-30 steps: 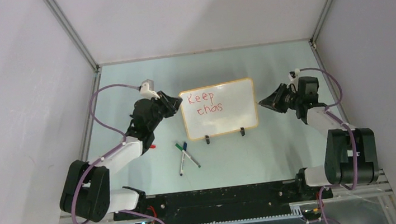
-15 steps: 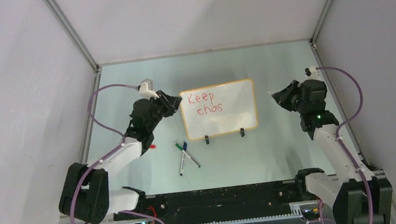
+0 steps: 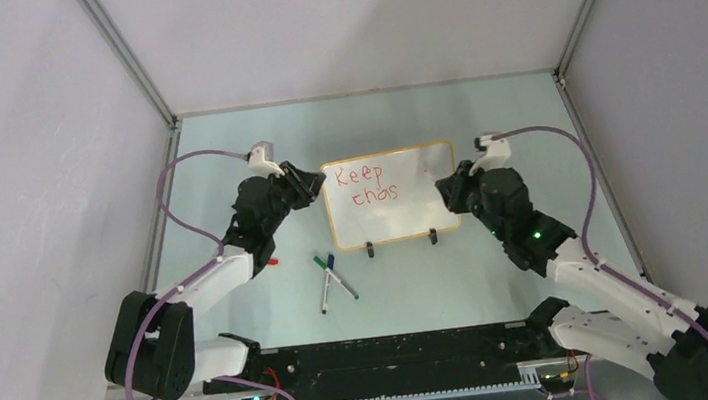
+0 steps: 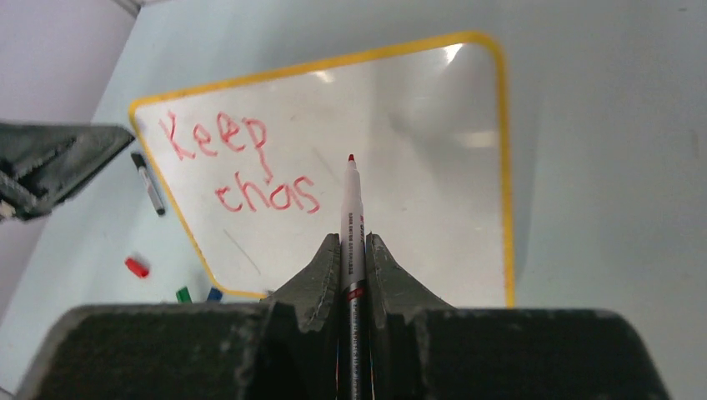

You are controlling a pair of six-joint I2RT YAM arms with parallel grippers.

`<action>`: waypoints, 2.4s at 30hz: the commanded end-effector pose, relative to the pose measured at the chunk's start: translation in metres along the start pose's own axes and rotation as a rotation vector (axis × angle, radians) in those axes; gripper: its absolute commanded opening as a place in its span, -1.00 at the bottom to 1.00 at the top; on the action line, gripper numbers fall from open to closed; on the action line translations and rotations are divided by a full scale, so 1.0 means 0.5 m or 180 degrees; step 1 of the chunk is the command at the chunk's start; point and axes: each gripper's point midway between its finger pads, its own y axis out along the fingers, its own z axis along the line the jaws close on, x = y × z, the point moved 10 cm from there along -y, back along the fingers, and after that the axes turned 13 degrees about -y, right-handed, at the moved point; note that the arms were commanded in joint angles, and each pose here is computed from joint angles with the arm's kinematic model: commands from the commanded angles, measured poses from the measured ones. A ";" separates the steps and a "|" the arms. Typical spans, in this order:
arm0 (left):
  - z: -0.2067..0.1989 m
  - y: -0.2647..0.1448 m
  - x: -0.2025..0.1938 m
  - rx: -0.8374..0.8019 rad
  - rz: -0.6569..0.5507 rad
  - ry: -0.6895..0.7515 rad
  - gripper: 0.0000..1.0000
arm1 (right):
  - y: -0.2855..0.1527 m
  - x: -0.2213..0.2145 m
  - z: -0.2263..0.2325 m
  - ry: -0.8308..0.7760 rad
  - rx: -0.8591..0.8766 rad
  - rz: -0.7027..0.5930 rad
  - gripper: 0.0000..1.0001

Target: Write a sentence on the whiteboard

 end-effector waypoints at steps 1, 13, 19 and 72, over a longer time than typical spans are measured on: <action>-0.020 -0.001 0.022 -0.0153 -0.0132 0.0083 -0.38 | 0.018 0.031 0.058 -0.0333 0.0009 -0.0326 -1.00; -0.021 0.009 0.017 -0.0170 -0.0037 0.0051 -0.41 | 0.054 0.000 0.144 -0.0891 0.0093 -0.0022 -1.00; -0.020 0.007 0.018 -0.0156 -0.0046 0.0066 -0.47 | 0.067 -0.012 0.148 -0.0969 0.0034 0.0156 -1.00; -0.012 0.021 0.015 -0.0138 0.0080 0.0018 -0.42 | 0.083 -0.035 0.153 -0.1030 -0.0078 0.0389 -1.00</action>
